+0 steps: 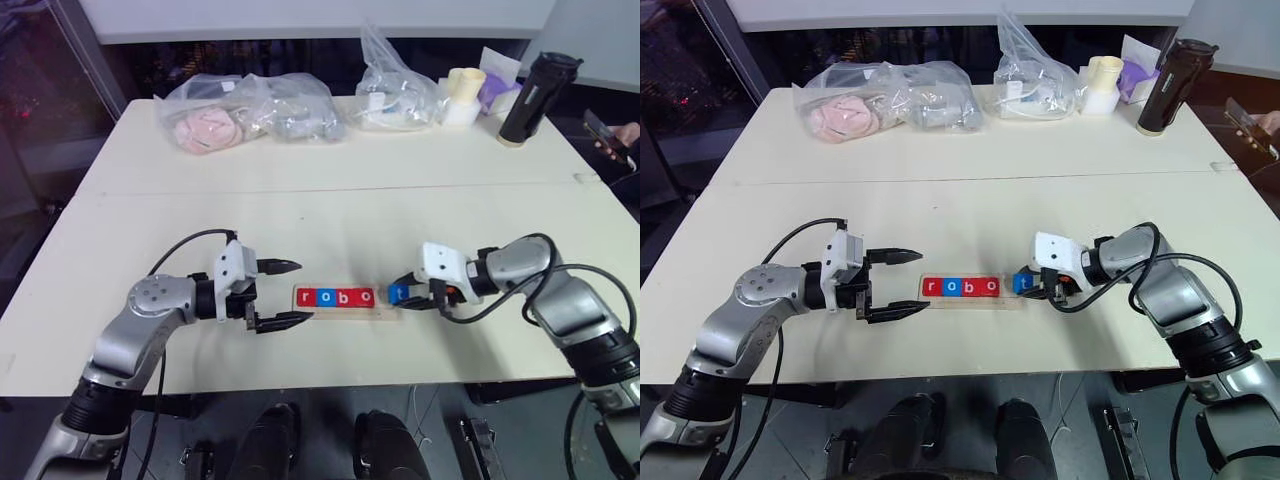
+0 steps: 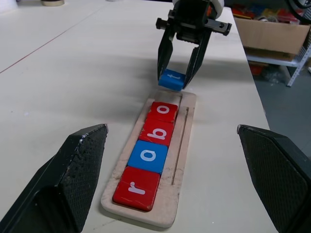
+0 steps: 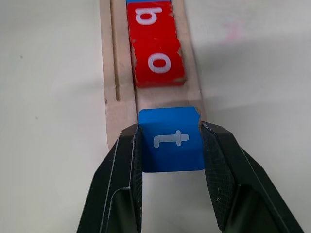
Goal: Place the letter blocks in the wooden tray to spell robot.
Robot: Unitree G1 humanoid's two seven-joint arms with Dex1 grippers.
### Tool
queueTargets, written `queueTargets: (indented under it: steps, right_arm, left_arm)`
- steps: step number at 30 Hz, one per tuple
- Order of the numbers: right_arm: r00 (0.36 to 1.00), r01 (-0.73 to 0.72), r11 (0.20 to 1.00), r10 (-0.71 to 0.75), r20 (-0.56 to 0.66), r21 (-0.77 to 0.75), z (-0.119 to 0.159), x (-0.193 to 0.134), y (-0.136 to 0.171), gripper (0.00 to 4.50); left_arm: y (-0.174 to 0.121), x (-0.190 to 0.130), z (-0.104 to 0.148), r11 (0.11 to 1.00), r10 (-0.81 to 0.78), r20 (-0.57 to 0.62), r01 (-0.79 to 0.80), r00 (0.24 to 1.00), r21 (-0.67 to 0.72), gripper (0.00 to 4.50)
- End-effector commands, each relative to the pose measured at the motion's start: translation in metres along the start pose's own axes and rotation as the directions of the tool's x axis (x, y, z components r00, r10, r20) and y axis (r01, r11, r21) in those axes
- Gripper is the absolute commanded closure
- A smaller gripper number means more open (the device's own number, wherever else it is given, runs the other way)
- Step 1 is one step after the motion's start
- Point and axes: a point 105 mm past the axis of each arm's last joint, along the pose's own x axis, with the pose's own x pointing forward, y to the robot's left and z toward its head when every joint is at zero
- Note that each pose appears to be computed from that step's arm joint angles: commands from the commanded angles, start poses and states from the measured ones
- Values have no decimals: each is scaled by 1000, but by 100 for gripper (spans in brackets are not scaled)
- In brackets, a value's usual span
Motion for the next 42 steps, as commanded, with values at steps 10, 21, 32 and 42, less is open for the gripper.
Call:
queueTargets:
  steps: [10, 21, 32, 42]
  right_arm:
    - [1000, -7, 997, 8, 9, -72, 14, 6, 3, 337]
    - [1000, -5, 998, 6, 12, -70, 16, 9, 1, 337]
    - [1000, 0, 998, 2, 20, -70, 19, 10, -2, 337]
    - [1000, -1, 998, 1, 11, -64, 16, 9, -1, 337]
  left_arm:
    - [-2, -4, 10, 999, 4, 19, -4, 1000, 34, 0]
    - [-2, -3, 10, 999, 1, 22, -2, 1000, 33, 0]
    - [-2, -3, 10, 999, 4, 23, -5, 1000, 32, 0]
    - [-1, -3, 11, 999, 4, 25, -5, 1000, 32, 0]
